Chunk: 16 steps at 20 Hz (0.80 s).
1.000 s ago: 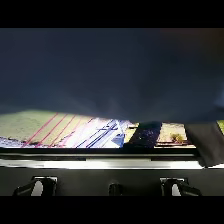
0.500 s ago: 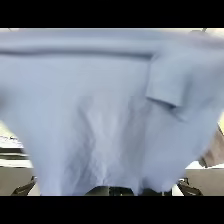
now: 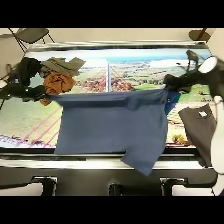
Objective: Fold the shirts.
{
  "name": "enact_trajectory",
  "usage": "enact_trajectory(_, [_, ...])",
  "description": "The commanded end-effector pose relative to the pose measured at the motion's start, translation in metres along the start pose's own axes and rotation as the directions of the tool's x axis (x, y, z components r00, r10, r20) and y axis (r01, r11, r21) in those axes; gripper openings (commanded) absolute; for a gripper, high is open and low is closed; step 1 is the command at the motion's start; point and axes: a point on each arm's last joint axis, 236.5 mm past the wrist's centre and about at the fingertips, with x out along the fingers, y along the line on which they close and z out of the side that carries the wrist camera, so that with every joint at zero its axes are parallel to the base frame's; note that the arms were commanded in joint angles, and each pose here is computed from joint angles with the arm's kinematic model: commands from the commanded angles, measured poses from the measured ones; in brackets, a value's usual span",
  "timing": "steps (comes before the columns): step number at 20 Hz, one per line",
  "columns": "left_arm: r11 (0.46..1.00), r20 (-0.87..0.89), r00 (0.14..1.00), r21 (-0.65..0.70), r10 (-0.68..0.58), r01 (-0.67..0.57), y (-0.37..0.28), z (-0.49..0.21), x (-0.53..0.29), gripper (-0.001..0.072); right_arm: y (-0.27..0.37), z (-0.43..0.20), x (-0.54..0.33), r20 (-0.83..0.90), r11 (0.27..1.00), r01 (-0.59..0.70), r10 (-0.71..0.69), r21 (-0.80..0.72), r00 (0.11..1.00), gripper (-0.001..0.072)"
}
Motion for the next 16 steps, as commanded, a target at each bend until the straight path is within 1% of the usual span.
enact_trajectory(1, [0.999,0.008,1.000,-0.033,0.001,0.000,0.010,0.031,0.050,0.0029,0.002,0.051,0.043,0.206,0.991,-0.062,0.037,0.117,0.978,0.0044])
enact_trajectory(3, [0.997,0.083,0.997,-0.073,0.003,0.003,0.008,0.058,0.054,0.0030,0.000,0.067,0.043,0.273,0.990,-0.069,0.033,0.122,0.961,0.0044])
enact_trajectory(5, [0.997,0.085,0.996,-0.075,-0.012,0.019,0.002,0.060,0.060,0.0031,-0.005,0.062,0.048,0.251,0.992,-0.050,0.019,0.116,0.968,0.0045])
enact_trajectory(6, [0.998,0.053,0.998,-0.064,-0.018,0.022,-0.001,0.053,0.062,0.0030,-0.008,0.052,0.050,0.208,0.995,-0.028,0.007,0.099,0.978,0.0045])
enact_trajectory(7, [0.999,0.007,1.000,-0.022,-0.025,0.025,-0.003,0.042,0.062,0.0030,-0.011,0.039,0.049,0.153,0.998,0.000,-0.008,0.056,0.988,0.0045])
enact_trajectory(9, [0.997,-0.086,0.996,0.069,-0.035,0.041,-0.003,0.020,0.054,0.0031,-0.025,0.003,0.042,0.002,0.994,0.082,-0.082,-0.076,0.997,0.0045])
enact_trajectory(11, [0.996,-0.215,0.975,0.057,-0.051,0.064,-0.001,-0.010,0.047,0.0031,-0.050,-0.039,0.032,-0.174,0.972,0.163,-0.192,-0.167,0.966,0.0045])
enact_trajectory(12, [0.996,-0.307,0.950,0.046,-0.063,0.081,-0.001,-0.033,0.044,0.0031,-0.058,-0.055,0.028,-0.242,0.968,0.185,-0.223,-0.170,0.944,0.0046])
enact_trajectory(14, [0.994,-0.442,0.893,0.024,-0.081,0.102,-0.003,-0.069,0.043,0.0031,-0.056,-0.073,0.028,-0.315,0.976,0.176,-0.209,-0.131,0.926,0.0045])
enact_trajectory(16, [0.995,-0.486,0.869,0.000,-0.089,0.102,0.000,-0.086,0.049,0.0031,-0.047,-0.098,0.027,-0.421,0.987,0.138,-0.162,-0.087,0.892,0.0045])
